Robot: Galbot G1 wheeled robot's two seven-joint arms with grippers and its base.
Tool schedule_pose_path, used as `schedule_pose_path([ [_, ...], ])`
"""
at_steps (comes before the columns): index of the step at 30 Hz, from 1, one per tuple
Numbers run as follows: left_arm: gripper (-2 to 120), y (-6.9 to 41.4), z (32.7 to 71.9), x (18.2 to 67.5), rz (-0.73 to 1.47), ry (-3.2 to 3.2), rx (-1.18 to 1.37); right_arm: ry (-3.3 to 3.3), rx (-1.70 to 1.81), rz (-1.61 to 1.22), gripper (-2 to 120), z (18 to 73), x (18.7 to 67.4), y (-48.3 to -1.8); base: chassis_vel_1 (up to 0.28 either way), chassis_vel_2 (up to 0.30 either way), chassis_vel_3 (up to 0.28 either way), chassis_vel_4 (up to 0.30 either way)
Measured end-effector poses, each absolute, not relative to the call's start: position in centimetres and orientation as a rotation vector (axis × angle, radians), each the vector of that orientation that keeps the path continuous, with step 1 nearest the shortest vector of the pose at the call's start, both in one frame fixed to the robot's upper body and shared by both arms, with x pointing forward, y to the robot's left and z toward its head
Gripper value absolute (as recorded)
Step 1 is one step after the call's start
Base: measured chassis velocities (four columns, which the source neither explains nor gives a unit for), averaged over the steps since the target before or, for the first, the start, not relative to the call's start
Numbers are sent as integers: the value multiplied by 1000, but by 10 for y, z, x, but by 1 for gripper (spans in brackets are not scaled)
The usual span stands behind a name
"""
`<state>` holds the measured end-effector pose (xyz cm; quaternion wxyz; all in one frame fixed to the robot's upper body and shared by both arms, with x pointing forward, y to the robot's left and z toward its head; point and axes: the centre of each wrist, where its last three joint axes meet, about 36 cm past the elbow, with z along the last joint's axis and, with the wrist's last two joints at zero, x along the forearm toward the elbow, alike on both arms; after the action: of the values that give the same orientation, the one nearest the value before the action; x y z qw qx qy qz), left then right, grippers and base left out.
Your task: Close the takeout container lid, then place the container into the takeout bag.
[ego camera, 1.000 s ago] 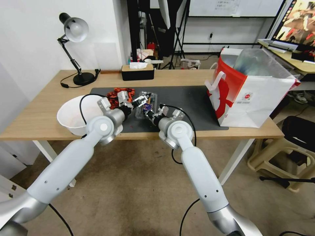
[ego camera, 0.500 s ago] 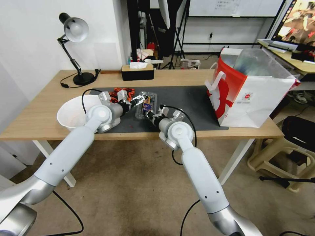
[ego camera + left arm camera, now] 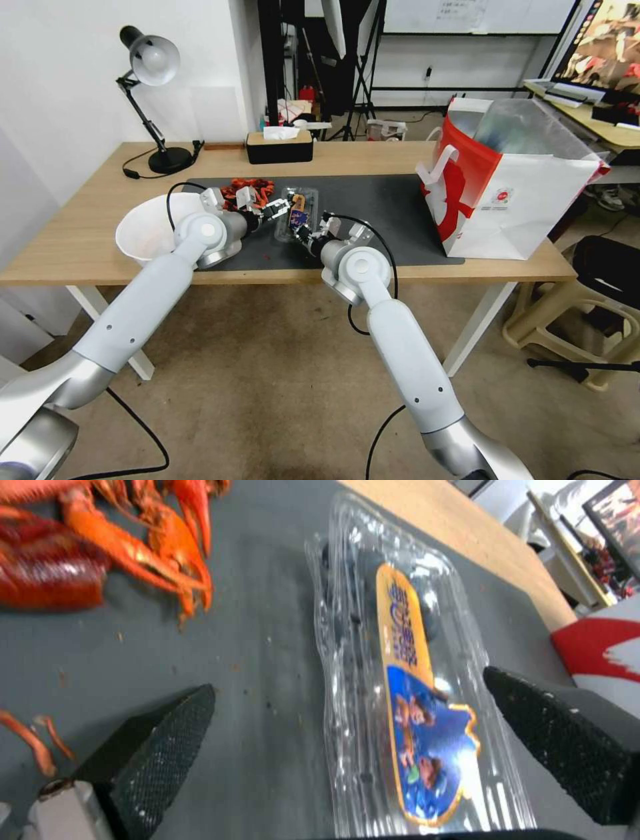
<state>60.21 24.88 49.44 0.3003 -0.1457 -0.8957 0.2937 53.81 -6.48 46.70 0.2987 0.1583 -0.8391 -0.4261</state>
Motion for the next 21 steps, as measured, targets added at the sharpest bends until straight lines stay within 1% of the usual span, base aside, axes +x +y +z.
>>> schedule_pose_path([
  [8, 99, 249, 494, 602, 782, -2325, -419, -2227, 424, -1128, 0, 467, 538, -63, 0, 0, 0, 0],
  [9, 98, 249, 494, 602, 786, -2309, -433, -2228, 422, -1126, 0, 466, 538, -63, 0, 0, 0, 0],
  [10, 94, 248, 494, 602, 786, -2296, -447, -2229, 421, -1125, 0, 466, 538, -64, 0, 0, 0, 0],
  [11, 94, 248, 494, 602, 786, -2296, -447, -2229, 421, -1125, 0, 466, 538, -64, 0, 0, 0, 0],
  [15, 78, 247, 495, 603, 781, -2275, -467, -2231, 420, -1123, 0, 466, 537, -65, 0, 0, 0, 0],
  [16, 78, 247, 495, 603, 781, -2275, -467, -2231, 420, -1123, 0, 466, 537, -65, 0, 0, 0, 0],
  [17, 71, 247, 495, 603, 780, -2272, -471, -2232, 420, -1124, 0, 466, 537, -65, 0, 0, 0, 0],
  [19, 63, 246, 495, 602, 777, -2264, -481, -2232, 421, -1123, 0, 466, 537, -65, 0, 0, 0, 0],
  [20, 63, 246, 495, 602, 777, -2264, -481, -2232, 421, -1123, 0, 466, 537, -65, 0, 0, 0, 0],
  [21, 57, 246, 496, 602, 777, -2261, -485, -2232, 421, -1123, 0, 466, 536, -65, 0, 0, 0, 0],
])
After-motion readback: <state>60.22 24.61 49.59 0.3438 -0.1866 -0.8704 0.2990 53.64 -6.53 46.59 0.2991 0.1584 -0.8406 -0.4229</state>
